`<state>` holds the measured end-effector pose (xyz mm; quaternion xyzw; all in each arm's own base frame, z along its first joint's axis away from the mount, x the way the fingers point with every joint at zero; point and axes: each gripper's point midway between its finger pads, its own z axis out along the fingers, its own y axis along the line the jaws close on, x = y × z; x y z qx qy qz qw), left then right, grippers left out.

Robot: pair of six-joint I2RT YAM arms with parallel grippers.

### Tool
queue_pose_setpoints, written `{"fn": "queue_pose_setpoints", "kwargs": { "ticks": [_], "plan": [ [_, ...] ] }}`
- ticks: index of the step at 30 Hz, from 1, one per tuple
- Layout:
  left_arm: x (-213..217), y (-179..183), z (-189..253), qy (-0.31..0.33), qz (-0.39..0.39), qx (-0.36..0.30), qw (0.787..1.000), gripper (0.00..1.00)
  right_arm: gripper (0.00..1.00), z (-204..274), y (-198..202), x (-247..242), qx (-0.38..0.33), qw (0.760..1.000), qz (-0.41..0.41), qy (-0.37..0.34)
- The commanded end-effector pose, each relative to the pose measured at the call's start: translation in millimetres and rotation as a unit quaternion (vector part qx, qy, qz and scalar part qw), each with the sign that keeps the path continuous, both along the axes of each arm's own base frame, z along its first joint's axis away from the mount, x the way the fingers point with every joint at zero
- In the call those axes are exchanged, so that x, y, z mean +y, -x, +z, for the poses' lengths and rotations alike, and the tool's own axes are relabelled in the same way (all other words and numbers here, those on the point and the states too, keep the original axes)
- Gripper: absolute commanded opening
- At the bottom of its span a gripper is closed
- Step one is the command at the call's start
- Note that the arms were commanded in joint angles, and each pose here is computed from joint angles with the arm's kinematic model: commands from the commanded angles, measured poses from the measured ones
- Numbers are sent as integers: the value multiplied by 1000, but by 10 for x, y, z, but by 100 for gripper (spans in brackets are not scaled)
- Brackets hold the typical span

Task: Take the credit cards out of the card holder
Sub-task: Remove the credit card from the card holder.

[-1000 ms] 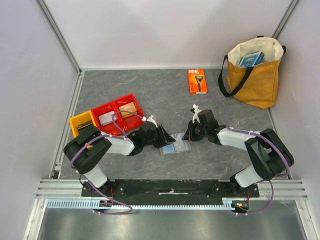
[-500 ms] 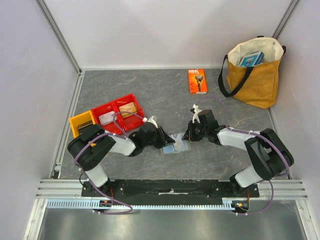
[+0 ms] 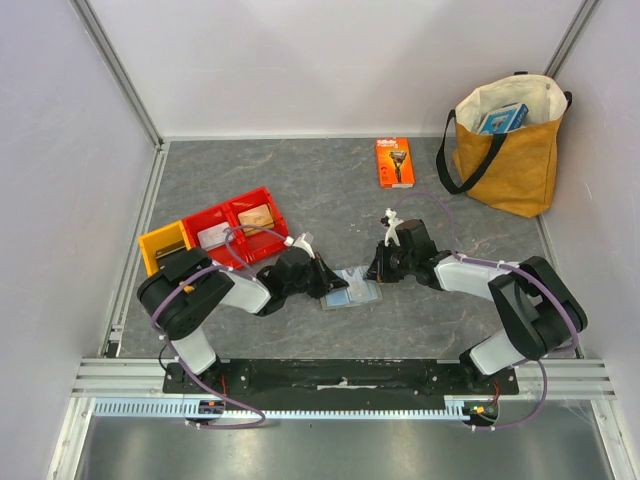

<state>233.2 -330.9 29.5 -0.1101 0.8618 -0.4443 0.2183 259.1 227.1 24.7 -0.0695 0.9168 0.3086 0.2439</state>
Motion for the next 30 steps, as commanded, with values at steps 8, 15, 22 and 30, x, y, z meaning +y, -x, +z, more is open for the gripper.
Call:
{"fn": "queue_pose_setpoints", "kwargs": {
  "ticks": [8, 15, 22, 30],
  "plan": [
    [212, 107, -97, -4, 30, 20, 999, 2, 0, -455, 205, -293, 65, 995, -23, 74],
    [240, 140, -119, -8, 31, 28, 999, 2, 0, -472, 243, -317, 80, 994, -22, 75],
    [380, 189, -161, -33, 33, 36, 998, 2, 0, -419, 181, -347, 68, 994, -29, 84],
    [532, 192, -101, -34, 42, 26, 998, 2, 0, -309, 85, -306, 47, 996, -29, 75]
  ]
}}
